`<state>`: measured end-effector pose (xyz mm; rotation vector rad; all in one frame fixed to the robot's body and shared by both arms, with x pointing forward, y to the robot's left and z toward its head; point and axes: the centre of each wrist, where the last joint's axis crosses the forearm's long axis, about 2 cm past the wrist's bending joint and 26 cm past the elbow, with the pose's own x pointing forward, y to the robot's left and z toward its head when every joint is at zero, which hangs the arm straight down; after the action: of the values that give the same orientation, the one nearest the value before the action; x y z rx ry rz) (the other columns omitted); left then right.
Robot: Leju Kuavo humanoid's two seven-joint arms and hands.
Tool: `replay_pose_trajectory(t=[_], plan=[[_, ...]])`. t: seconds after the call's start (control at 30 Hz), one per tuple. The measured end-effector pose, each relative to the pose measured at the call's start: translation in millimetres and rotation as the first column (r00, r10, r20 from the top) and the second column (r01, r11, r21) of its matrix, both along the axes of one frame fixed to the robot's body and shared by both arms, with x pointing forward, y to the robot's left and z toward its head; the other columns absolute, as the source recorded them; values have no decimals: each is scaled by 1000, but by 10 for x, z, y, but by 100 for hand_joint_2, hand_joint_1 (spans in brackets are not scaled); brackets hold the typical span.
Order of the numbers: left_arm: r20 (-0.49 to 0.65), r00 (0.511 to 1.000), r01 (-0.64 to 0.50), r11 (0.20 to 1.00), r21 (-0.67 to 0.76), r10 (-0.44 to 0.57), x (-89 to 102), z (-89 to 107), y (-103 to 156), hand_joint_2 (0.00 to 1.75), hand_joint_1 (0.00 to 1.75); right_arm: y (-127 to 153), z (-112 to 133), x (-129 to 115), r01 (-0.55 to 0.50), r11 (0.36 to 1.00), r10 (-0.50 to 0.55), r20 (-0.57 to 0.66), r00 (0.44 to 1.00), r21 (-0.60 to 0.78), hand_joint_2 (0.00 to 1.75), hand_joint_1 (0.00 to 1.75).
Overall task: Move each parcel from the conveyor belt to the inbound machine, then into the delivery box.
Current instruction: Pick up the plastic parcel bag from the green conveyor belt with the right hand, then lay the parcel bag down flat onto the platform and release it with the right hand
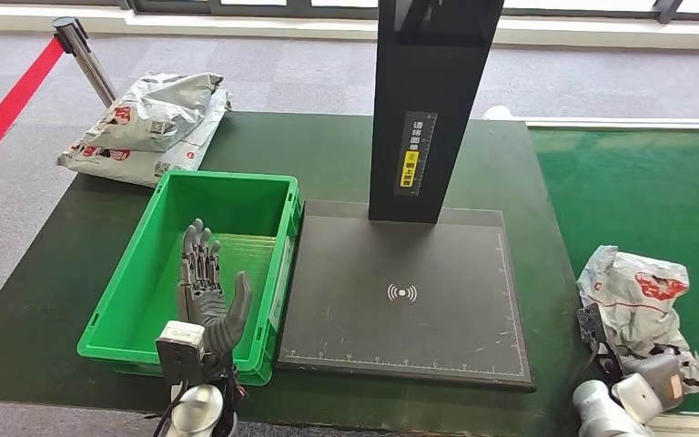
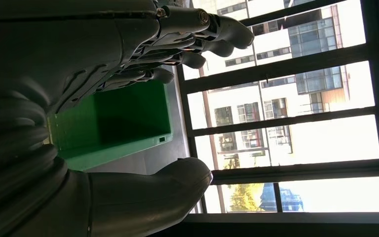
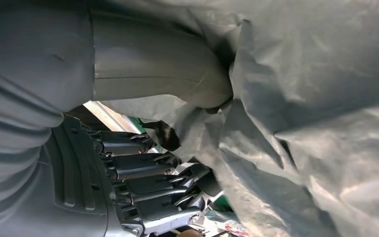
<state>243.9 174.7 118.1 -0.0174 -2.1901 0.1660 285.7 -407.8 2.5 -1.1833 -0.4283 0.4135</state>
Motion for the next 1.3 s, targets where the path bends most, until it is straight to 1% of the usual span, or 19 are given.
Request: replay_pose_trajectory(t=[0.23,0.3,0.37,0.43,0.47,0.5,0.57,0.63,0.67,0.73,0.77,0.8,0.9,0.97,1.07,1.17,1.23,1.27,1.3], plan=[[-1,1000,-4,1000,5,4,0,-4,11,175,0,-9,8,-7,8,999,-6,49,999,-40,175,175],[-2,1000,-5,1000,8,5,-1,-5,11,175,0,-18,17,-18,-2,997,9,98,995,-74,175,175],[-3,1000,-11,1000,10,11,-3,-7,14,175,0,-33,42,-40,-31,992,52,169,984,-124,175,175],[-6,1000,-22,1000,11,22,-5,-11,23,175,0,-24,144,-15,-96,979,144,272,952,-182,175,175],[-7,1000,-28,1000,11,28,-6,-13,28,175,0,-11,240,20,-139,965,209,338,918,-221,175,175],[-8,999,-32,999,11,32,-6,-15,32,175,0,18,351,62,-180,947,279,401,873,-266,175,175],[-9,999,-36,999,11,36,-7,-16,36,175,0,60,571,122,-213,912,373,491,787,-350,175,175],[-10,999,-40,999,12,40,-7,-19,41,175,0,117,757,159,-222,882,438,549,712,-416,175,175],[-10,999,-43,999,13,43,-8,-20,44,175,0,153,854,169,-232,859,483,572,663,-456,175,175],[-11,999,-47,999,17,47,-8,-22,47,175,0,233,1062,165,-241,798,578,589,565,-552,175,175],[-11,999,-48,999,19,49,-7,-22,47,175,0,288,1166,154,-230,775,606,588,536,-589,175,175],[-11,999,-49,999,20,49,-7,-23,47,175,0,355,1266,143,-210,762,618,589,521,-613,175,175],[-13,999,-48,999,20,48,-8,-28,46,175,0,594,1543,129,-146,752,621,617,484,-642,175,175],[-15,999,-47,999,18,48,-8,-31,45,175,0,721,1685,122,-128,740,638,631,442,-660,175,175],[-16,999,-47,999,13,47,-8,-34,44,175,0,862,1798,97,-130,728,666,650,365,-673,175,175],[-17,999,-45,999,8,45,-7,-34,44,175,0,1037,1765,100,-189,749,662,709,242,-635,175,175],[-16,999,-41,999,7,41,-7,-34,44,175,0,1211,1655,137,-283,780,612,776,153,-558,175,175],[-16,999,-39,999,7,39,-6,-34,43,175,0,1311,1593,158,-340,785,582,805,119,-518,175,175],[-16,999,-37,999,6,37,-6,-34,43,175,0,1407,1540,171,-393,783,558,824,97,-483,175,175]])
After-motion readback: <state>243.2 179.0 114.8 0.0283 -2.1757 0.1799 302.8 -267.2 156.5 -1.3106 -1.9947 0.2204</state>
